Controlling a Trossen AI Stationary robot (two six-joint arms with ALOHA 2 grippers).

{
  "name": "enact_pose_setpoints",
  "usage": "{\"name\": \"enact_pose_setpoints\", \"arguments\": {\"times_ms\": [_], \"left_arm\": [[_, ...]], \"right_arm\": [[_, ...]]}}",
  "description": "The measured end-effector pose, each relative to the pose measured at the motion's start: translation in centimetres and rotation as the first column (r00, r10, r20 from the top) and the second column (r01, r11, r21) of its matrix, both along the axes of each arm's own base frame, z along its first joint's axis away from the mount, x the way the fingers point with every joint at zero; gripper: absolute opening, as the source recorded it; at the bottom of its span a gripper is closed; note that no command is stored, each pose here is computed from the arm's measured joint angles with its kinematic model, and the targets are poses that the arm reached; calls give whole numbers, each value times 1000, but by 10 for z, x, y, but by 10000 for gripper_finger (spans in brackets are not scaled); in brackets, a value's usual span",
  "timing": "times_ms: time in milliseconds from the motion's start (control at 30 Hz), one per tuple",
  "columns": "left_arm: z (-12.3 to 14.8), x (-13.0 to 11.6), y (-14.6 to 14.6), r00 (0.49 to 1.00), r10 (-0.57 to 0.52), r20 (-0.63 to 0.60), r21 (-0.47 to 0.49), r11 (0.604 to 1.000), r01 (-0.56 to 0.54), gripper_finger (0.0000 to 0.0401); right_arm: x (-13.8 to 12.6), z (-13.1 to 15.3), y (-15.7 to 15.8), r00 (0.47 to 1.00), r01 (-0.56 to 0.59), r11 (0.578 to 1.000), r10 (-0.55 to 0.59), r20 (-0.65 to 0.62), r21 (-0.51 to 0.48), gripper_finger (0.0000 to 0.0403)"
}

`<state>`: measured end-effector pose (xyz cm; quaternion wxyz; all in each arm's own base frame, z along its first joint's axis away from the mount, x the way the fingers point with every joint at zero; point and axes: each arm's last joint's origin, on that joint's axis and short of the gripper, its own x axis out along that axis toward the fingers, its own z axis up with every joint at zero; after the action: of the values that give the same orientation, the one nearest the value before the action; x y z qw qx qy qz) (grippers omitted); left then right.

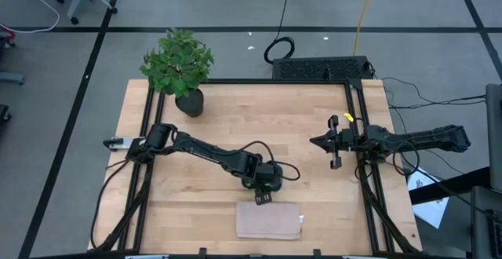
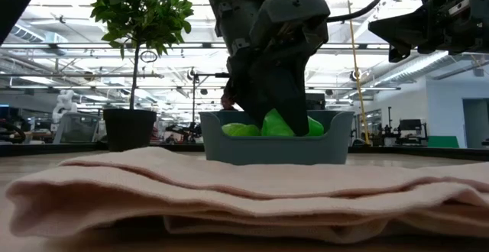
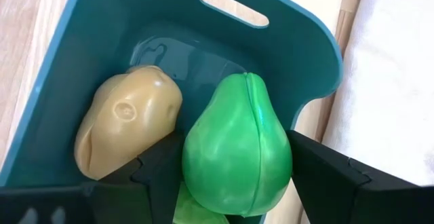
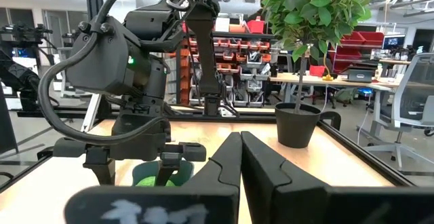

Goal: Pick and placing Produce into tupperware
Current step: Put the green pear into the blue bin

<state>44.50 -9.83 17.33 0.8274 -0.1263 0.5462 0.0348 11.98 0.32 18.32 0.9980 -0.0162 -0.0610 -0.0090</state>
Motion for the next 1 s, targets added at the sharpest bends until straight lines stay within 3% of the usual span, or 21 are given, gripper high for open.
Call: {"name": "enact_pose_setpoints", "arguments": {"times_ms": [567,1000], "left_arm": [[0,0,3,1000,-27,-11,-22,999,26,238],[0,0,3,999,-45,-11,-32,998,45,275]], "right_arm": [[0,0,0,1000,0,1000,0,0,0,0],[0,0,0,1000,0,1000,0,0,0,0]]}}
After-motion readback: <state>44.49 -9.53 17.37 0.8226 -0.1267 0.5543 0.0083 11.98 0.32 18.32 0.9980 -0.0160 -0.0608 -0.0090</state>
